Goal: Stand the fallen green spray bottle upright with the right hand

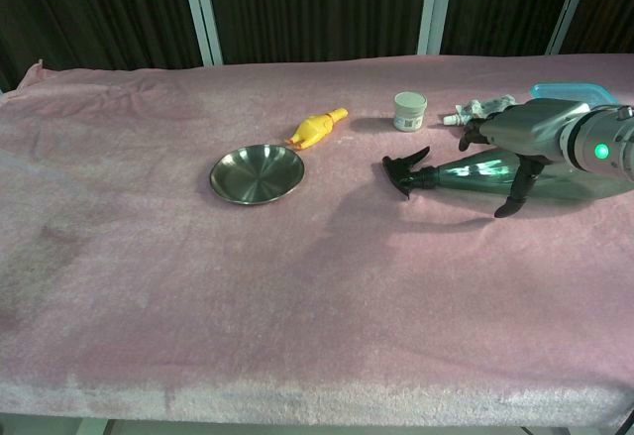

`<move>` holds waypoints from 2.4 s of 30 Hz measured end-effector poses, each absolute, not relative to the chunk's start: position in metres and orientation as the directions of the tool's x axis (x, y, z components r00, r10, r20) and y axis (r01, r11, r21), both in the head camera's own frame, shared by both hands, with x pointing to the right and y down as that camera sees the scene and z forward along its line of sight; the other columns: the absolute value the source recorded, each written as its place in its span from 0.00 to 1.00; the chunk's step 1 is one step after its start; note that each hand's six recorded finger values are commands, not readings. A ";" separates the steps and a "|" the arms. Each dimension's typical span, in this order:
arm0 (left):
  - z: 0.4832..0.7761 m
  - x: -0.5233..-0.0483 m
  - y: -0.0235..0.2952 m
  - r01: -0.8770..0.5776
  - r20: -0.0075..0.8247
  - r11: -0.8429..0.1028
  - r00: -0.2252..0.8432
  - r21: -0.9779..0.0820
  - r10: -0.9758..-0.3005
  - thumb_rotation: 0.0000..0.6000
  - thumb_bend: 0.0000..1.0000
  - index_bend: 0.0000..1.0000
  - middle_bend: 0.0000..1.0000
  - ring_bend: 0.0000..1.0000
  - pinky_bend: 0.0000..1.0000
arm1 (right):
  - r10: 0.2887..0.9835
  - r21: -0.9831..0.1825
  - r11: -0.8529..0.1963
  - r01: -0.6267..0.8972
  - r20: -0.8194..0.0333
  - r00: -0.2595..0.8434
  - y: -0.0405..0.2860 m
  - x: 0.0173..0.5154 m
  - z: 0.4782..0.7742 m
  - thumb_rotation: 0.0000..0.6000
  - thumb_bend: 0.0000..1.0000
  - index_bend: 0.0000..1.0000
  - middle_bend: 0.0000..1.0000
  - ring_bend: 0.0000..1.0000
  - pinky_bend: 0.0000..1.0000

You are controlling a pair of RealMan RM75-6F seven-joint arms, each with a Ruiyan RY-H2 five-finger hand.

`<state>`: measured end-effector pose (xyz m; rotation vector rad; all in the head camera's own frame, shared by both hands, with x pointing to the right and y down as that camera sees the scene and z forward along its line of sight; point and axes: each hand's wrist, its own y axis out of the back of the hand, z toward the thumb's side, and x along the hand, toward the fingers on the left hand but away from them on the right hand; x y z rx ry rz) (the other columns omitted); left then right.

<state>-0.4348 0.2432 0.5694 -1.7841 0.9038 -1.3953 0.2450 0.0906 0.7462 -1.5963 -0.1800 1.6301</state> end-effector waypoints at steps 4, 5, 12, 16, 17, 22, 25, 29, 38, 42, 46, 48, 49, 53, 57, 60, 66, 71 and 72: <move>0.570 -0.436 0.244 -0.105 0.500 -0.521 0.176 -0.847 -0.848 1.00 0.40 0.00 0.02 0.00 0.00 | 0.634 -0.627 -0.641 -0.443 -0.758 0.155 0.091 0.243 0.745 1.00 0.19 0.29 0.14 0.00 0.01; 0.570 -0.436 0.243 -0.106 0.498 -0.519 0.176 -0.848 -0.849 1.00 0.40 0.00 0.02 0.00 0.00 | 0.634 -0.628 -0.641 -0.441 -0.757 0.157 0.091 0.243 0.745 1.00 0.19 0.29 0.15 0.00 0.01; 0.571 -0.435 0.242 -0.104 0.500 -0.522 0.178 -0.847 -0.847 1.00 0.40 0.00 0.02 0.00 0.00 | 0.639 -0.630 -0.633 -0.450 -0.753 0.157 0.091 0.240 0.748 1.00 0.21 0.39 0.25 0.04 0.06; 0.573 -0.435 0.241 -0.099 0.504 -0.525 0.176 -0.845 -0.845 1.00 0.40 0.00 0.02 0.00 0.00 | 0.646 -0.638 -0.624 -0.450 -0.746 0.161 0.089 0.240 0.750 1.00 0.31 0.53 0.34 0.13 0.14; 0.573 -0.435 0.241 -0.099 0.505 -0.525 0.176 -0.845 -0.845 1.00 0.40 0.00 0.02 0.00 0.00 | 0.652 -0.642 -0.619 -0.453 -0.741 0.161 0.089 0.240 0.750 1.00 0.33 0.57 0.36 0.16 0.16; 0.572 -0.435 0.241 -0.102 0.505 -0.526 0.175 -0.845 -0.845 1.00 0.40 0.00 0.01 0.00 0.00 | 0.682 -0.656 -0.584 -0.479 -0.716 0.150 0.085 0.243 0.750 1.00 0.37 0.78 0.52 0.39 0.36; 0.573 -0.435 0.241 -0.102 0.507 -0.527 0.176 -0.844 -0.844 1.00 0.40 0.00 0.01 0.00 0.00 | 0.701 -0.665 -0.562 -0.491 -0.699 0.144 0.084 0.245 0.748 1.00 0.39 0.84 0.57 0.44 0.41; 0.574 -0.434 0.241 -0.100 0.512 -0.533 0.179 -0.840 -0.840 1.00 0.40 0.00 0.01 0.00 0.00 | 0.720 -0.689 -0.541 -0.481 -0.676 0.158 0.081 0.245 0.744 1.00 0.40 0.87 0.59 0.47 0.43; 0.576 -0.434 0.241 -0.099 0.517 -0.537 0.173 -0.838 -0.838 1.00 0.40 0.00 0.01 0.00 0.00 | 0.795 -0.846 -0.459 -0.271 -0.528 0.300 0.074 0.231 0.715 1.00 0.40 0.89 0.61 0.49 0.43; 0.577 -0.433 0.241 -0.095 0.519 -0.539 0.172 -0.837 -0.837 1.00 0.40 0.00 0.01 0.00 0.00 | 0.832 -0.895 -0.444 -0.047 -0.431 0.350 0.071 0.227 0.698 1.00 0.40 0.89 0.61 0.49 0.44; 0.578 -0.432 0.241 -0.094 0.523 -0.543 0.174 -0.835 -0.834 1.00 0.40 0.00 0.01 0.00 0.00 | 0.864 -0.867 -0.446 0.222 -0.352 0.360 0.071 0.229 0.684 1.00 0.40 0.89 0.61 0.49 0.44; 0.579 -0.431 0.241 -0.093 0.526 -0.546 0.176 -0.832 -0.832 1.00 0.40 0.00 0.01 0.00 0.00 | 0.876 -0.816 -0.451 0.360 -0.328 0.355 0.071 0.232 0.679 1.00 0.40 0.89 0.61 0.49 0.44; 0.579 -0.431 0.242 -0.092 0.527 -0.548 0.177 -0.832 -0.831 1.00 0.40 0.00 0.01 0.00 0.00 | 0.880 -0.789 -0.453 0.415 -0.321 0.351 0.071 0.234 0.678 1.00 0.40 0.89 0.61 0.49 0.44; 0.580 -0.430 0.242 -0.094 0.532 -0.553 0.180 -0.828 -0.828 1.00 0.40 0.00 0.01 0.00 0.00 | 0.899 -0.677 -0.431 0.596 -0.271 0.343 0.072 0.244 0.673 1.00 0.40 0.88 0.61 0.49 0.44; 0.580 -0.430 0.241 -0.096 0.533 -0.554 0.180 -0.827 -0.827 1.00 0.40 0.00 0.01 0.00 0.00 | 0.914 -0.646 -0.400 0.650 -0.228 0.337 0.074 0.256 0.677 1.00 0.40 0.87 0.61 0.50 0.44; 0.580 -0.431 0.242 -0.096 0.534 -0.555 0.180 -0.826 -0.826 1.00 0.40 0.00 0.01 0.00 0.00 | 0.916 -0.659 -0.390 0.643 -0.204 0.346 0.077 0.263 0.682 1.00 0.40 0.87 0.61 0.49 0.44; 0.579 -0.432 0.241 -0.099 0.531 -0.552 0.176 -0.828 -0.829 1.00 0.40 0.00 0.01 0.00 0.00 | 0.907 -0.655 -0.399 0.641 -0.183 0.379 0.089 0.266 0.692 1.00 0.40 0.87 0.61 0.50 0.44; 0.580 -0.431 0.242 -0.095 0.536 -0.557 0.180 -0.825 -0.825 1.00 0.40 0.00 0.02 0.00 0.00 | 0.908 -0.641 -0.402 0.654 -0.185 0.377 0.095 0.271 0.697 1.00 0.40 0.86 0.61 0.49 0.44; 0.580 -0.431 0.242 -0.094 0.537 -0.558 0.179 -0.825 -0.824 1.00 0.40 0.00 0.02 0.00 0.00 | 0.908 -0.641 -0.402 0.653 -0.186 0.377 0.096 0.272 0.697 1.00 0.40 0.85 0.61 0.49 0.44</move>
